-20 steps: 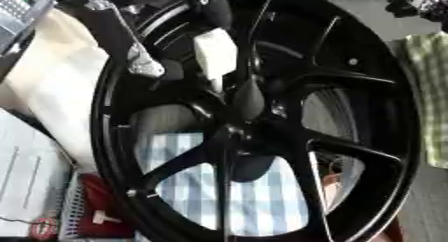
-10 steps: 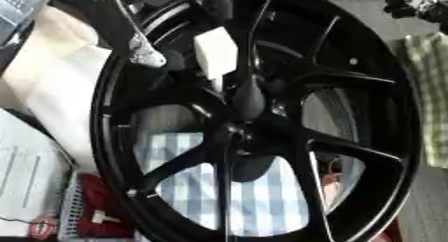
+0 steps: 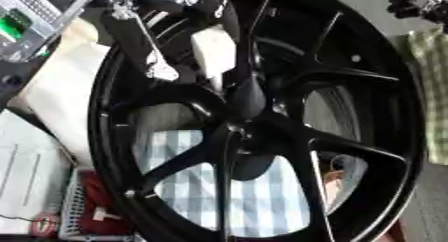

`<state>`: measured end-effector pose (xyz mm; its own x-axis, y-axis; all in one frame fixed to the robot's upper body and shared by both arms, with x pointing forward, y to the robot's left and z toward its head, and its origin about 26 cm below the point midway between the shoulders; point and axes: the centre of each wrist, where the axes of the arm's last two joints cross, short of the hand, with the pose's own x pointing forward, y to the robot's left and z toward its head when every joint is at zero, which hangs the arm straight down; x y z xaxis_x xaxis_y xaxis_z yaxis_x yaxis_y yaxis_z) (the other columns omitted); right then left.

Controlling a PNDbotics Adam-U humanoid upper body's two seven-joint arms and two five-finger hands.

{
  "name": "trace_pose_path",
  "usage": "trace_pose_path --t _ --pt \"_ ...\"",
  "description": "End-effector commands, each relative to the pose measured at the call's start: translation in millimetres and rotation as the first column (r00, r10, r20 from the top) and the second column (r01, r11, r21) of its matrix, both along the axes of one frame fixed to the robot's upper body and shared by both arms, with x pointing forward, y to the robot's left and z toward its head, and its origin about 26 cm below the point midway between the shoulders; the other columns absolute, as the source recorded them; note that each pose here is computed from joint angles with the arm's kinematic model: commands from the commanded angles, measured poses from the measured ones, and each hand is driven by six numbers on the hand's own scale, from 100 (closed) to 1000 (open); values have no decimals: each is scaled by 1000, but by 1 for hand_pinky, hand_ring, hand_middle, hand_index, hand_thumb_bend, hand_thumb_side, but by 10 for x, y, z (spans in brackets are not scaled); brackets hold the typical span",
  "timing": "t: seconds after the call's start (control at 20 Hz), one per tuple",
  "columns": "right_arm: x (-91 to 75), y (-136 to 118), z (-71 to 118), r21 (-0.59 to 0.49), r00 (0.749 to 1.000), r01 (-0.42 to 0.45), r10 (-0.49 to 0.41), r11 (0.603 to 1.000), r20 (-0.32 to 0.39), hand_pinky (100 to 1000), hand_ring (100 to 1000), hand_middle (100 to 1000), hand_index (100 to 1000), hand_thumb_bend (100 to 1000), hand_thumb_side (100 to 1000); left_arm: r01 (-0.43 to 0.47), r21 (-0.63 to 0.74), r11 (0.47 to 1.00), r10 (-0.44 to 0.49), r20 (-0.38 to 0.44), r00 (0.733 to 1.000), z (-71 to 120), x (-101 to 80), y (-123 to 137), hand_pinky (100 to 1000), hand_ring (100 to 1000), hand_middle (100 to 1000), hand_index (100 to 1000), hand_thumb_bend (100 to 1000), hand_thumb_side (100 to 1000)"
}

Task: Pull the pin out of the wheel hub.

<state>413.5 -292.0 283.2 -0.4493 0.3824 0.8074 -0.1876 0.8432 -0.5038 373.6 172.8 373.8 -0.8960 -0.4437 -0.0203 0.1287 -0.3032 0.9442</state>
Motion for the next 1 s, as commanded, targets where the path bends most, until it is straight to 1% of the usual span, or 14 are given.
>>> trace_pose_path --t 0.05,0.3,0.35,0.55,1.0 --pt "-21 -8 136 -3 999 -1 1 1000 35 817 725 641 710 286 490 -24 3 1000 24 34 999 92 19 16 857 873 850 864 333 100" --pt "-22 -15 142 -2 999 1 -1 1000 38 817 724 640 710 284 492 -21 7 1000 21 22 1000 54 71 1 849 861 820 852 303 100" --pt "-21 -17 138 -1 999 2 -2 1000 38 817 724 640 709 284 491 -21 9 1000 21 20 1000 49 74 -3 843 853 807 848 296 103" --pt "-15 -24 113 1 1000 6 -6 1000 31 817 723 640 709 284 491 -23 12 1000 23 18 1000 52 68 -17 838 844 800 838 277 108" --pt "-2 -24 64 -11 1000 9 -8 1000 17 818 724 640 709 289 487 -40 14 999 40 -5 999 38 74 -10 843 854 814 849 294 100"
